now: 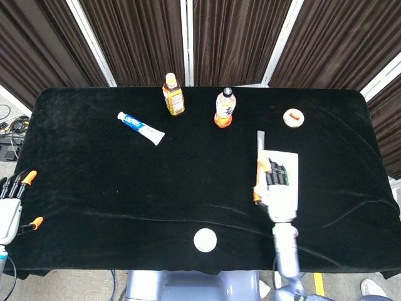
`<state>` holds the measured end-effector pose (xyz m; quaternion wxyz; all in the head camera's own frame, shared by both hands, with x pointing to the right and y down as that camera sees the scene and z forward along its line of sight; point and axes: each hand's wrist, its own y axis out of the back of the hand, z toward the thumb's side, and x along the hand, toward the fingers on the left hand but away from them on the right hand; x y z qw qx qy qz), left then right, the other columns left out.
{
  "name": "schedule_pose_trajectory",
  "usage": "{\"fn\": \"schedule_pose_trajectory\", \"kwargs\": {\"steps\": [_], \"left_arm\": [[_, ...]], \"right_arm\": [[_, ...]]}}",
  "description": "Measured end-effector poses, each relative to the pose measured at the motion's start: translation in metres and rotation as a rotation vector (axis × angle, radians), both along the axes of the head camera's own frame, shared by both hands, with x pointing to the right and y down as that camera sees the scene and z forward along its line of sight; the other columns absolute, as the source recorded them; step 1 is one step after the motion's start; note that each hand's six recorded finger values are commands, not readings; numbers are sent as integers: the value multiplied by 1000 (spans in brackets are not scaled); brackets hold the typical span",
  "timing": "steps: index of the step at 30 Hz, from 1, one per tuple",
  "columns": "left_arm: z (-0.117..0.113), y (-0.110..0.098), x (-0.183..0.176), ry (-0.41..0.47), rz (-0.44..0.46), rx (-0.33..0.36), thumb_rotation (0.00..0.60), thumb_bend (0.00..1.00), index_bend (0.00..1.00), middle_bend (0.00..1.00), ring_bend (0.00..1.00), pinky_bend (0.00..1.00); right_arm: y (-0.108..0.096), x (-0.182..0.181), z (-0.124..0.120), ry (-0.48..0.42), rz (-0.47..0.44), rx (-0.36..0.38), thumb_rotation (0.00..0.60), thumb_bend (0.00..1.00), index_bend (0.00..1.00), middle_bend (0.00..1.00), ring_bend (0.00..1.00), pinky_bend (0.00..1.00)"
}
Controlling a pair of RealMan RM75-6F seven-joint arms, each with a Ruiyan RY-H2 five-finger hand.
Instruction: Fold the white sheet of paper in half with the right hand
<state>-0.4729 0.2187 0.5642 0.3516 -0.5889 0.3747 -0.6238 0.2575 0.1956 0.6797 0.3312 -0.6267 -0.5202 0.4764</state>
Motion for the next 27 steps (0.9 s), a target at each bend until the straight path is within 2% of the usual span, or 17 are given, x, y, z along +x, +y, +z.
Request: {"fn": "schedule_pose_trajectory", "kwargs": {"steps": [7, 12, 16, 23, 27], "left_arm": [[-1, 2, 5, 6, 15, 8, 600, 182, 0, 0, 0, 0], [-3, 0, 10, 28, 32, 30, 600, 182, 0, 0, 0, 0], [-2, 1, 11, 38, 53, 36, 600, 175, 0, 0, 0, 0], [-2, 2, 16, 45, 91, 53, 600, 136, 0, 0, 0, 0], [-3, 4, 17, 43, 105, 58, 600, 86, 0, 0, 0, 0]], "right_arm": [[5, 47, -8, 35, 85, -9, 600, 350, 0, 0, 0, 0], [5, 68, -24, 55, 74, 9, 600, 295, 0, 0, 0, 0], [8, 77, -41, 73, 9, -13, 600, 187, 0, 0, 0, 0], [29, 95, -72, 206, -223, -83, 600, 130, 0, 0, 0, 0], [45, 100, -82, 244, -294, -93, 600, 69, 0, 0, 0, 0]]}}
